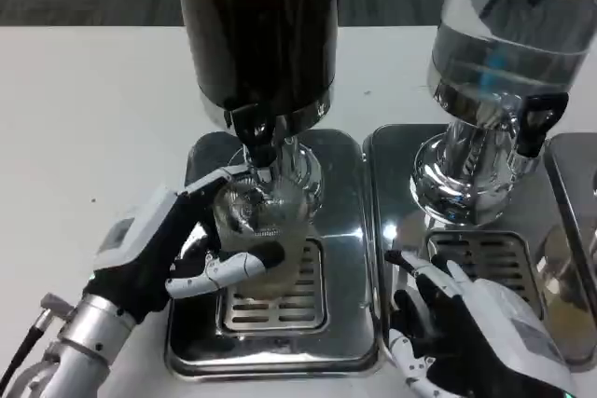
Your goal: Grasp the cup under the faucet to collect the drink, then remove the cup.
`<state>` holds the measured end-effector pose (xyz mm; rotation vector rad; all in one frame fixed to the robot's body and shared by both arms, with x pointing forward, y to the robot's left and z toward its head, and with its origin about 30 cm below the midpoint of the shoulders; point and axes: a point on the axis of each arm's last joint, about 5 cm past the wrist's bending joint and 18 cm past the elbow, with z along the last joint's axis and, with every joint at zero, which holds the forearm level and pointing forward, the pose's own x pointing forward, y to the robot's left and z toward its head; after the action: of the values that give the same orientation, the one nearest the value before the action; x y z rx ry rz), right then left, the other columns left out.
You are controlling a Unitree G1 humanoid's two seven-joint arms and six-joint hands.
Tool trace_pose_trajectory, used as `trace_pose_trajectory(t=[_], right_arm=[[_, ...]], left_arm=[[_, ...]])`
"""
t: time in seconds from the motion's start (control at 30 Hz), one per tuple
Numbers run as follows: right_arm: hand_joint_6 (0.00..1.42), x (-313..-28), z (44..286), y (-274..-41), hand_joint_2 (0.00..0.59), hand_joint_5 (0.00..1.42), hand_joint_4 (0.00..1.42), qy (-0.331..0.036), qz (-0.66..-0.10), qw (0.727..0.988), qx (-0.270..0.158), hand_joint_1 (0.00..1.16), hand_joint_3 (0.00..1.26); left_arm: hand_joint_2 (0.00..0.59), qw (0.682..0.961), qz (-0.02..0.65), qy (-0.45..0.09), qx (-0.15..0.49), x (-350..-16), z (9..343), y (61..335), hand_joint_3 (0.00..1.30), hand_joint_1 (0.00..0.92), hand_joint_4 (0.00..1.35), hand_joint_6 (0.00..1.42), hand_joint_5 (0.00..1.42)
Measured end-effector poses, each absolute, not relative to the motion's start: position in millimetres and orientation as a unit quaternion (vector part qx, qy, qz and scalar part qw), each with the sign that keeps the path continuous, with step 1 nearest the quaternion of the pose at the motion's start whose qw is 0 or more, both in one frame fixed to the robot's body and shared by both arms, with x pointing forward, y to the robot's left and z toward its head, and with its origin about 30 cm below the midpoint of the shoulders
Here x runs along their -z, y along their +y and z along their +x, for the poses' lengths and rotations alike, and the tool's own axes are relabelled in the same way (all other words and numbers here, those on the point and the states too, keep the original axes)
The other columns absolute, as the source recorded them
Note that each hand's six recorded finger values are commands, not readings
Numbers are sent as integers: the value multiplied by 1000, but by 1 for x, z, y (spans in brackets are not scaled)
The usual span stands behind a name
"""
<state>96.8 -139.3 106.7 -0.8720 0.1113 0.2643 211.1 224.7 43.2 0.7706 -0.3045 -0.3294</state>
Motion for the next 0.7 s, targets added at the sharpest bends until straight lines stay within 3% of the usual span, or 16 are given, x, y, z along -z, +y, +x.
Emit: trace_pose_trajectory(t=[0.1, 0.23, 0.7], right_arm=[[69, -107, 97, -139, 586, 4, 99, 53, -420, 897, -127, 489, 118], [74, -108, 100, -138, 586, 5, 98, 48, -419, 898, -126, 490, 118], [92, -107, 106, -139, 586, 15, 87, 44, -410, 901, -132, 484, 127]], left_arm=[[128, 901, 373, -150, 167, -43, 211, 224, 353, 122, 392, 699, 660], [100, 897, 374, -150, 180, -44, 211, 225, 353, 48, 387, 696, 651], [66, 896, 375, -152, 180, -47, 211, 230, 348, 0, 297, 562, 521]])
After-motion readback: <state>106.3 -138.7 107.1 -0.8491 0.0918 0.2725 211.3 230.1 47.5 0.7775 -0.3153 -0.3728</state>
